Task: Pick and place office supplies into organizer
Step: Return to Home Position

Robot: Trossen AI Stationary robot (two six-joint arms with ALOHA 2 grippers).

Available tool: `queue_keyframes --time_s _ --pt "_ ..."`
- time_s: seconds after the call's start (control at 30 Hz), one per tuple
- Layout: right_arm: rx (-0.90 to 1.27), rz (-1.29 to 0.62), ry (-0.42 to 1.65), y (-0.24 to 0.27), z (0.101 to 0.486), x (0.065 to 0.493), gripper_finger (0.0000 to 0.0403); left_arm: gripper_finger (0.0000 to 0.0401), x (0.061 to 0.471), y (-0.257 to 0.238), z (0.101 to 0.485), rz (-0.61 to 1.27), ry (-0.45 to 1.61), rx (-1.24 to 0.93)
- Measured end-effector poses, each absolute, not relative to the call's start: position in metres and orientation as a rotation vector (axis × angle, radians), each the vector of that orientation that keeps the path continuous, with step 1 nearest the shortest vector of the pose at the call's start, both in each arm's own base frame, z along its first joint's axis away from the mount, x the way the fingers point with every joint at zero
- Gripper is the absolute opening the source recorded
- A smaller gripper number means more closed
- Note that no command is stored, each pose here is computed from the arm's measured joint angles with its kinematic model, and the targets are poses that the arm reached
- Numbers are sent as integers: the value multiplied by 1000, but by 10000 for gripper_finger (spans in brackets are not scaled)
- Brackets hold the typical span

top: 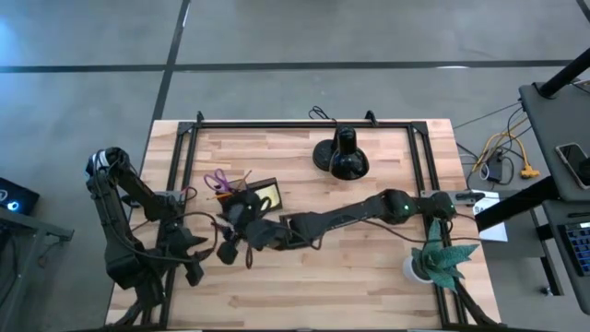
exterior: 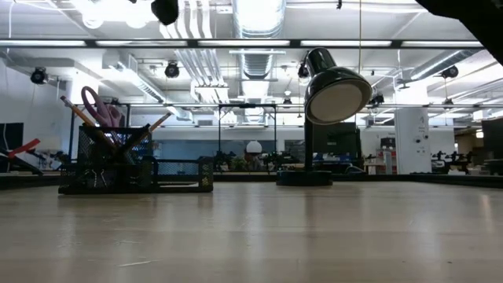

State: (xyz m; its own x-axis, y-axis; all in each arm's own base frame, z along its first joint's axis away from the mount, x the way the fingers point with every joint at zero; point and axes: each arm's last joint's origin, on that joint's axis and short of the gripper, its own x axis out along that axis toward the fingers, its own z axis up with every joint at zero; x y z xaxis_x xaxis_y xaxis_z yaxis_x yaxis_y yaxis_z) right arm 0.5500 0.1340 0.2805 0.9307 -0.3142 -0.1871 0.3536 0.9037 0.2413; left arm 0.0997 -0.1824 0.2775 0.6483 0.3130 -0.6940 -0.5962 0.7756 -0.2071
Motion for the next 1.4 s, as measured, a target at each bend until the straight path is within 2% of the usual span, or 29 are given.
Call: queue_keyframes --time_s 0.13,0.33,0.47,0.63,0.87,1.23,1.4 --pt "384 -185 200 127 287 549 102 148 104 -187 282 497 589 -496" --pt "471 57 212 111 325 539 94 148 106 -191 293 466 522 -548" --pt "596 209 266 99 329 540 91 148 108 -194 303 449 473 -584" --pt "637 341 313 90 330 540 95 148 112 -195 318 418 269 -652" --pt "638 325 293 89 336 537 90 148 110 -199 336 365 250 -638" --pt "694 210 270 92 333 539 91 148 87 -188 355 121 490 -417" --pt "723 203 296 105 322 541 91 148 78 -189 356 24 517 -326"
